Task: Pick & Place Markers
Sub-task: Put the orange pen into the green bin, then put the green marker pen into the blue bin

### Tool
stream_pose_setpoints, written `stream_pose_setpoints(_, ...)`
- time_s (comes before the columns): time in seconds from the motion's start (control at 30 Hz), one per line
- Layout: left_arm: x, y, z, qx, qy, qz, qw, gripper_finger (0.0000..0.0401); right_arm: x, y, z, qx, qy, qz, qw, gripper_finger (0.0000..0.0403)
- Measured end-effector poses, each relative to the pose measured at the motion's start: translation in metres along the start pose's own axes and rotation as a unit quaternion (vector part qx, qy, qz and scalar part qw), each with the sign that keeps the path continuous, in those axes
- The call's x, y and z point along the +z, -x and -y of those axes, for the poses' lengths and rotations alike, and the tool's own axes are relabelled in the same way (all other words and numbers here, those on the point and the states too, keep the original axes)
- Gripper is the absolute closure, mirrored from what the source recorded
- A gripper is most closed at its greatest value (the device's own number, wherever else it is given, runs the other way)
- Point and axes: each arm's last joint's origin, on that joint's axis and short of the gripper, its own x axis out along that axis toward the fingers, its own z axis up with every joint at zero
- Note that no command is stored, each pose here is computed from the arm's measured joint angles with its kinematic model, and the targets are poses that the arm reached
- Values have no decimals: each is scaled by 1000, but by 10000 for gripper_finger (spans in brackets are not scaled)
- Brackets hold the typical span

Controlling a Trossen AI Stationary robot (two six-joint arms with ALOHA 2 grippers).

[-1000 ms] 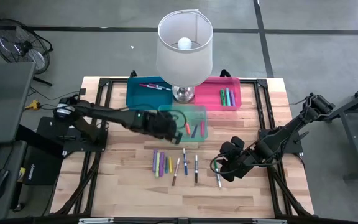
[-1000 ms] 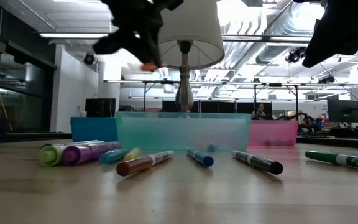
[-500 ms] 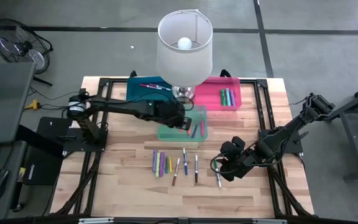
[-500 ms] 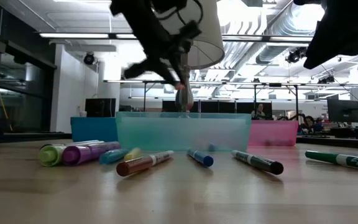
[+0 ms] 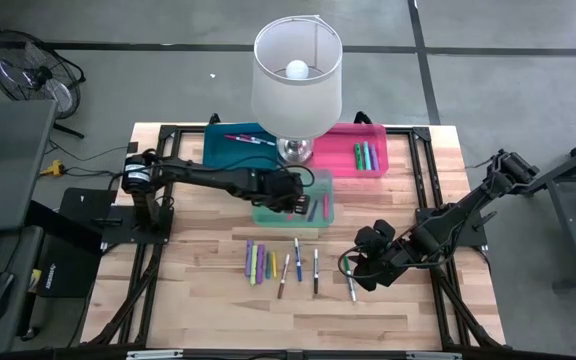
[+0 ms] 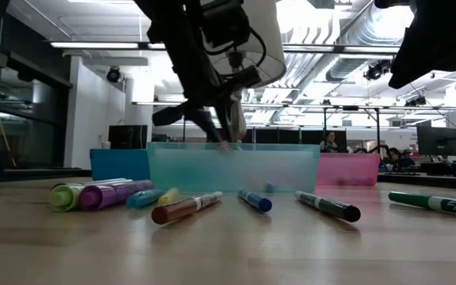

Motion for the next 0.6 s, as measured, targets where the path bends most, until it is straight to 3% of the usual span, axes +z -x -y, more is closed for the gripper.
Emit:
stream_pose_setpoints(0.13, 0, 1, 1, -5, -12, -1, 1000, 323, 0, 0, 0, -1, 0, -1, 1000, 289)
stream_pose_setpoints(0.43, 0, 3, 4, -17, -53, -19, 998, 193, -1, 0, 0, 9, -4, -22, 1000, 289)
stream_pose_setpoints(0.6, 0, 19, 24, -41, -97, -13, 994, 175, -5, 0, 5, -13, -42, -54, 998, 289)
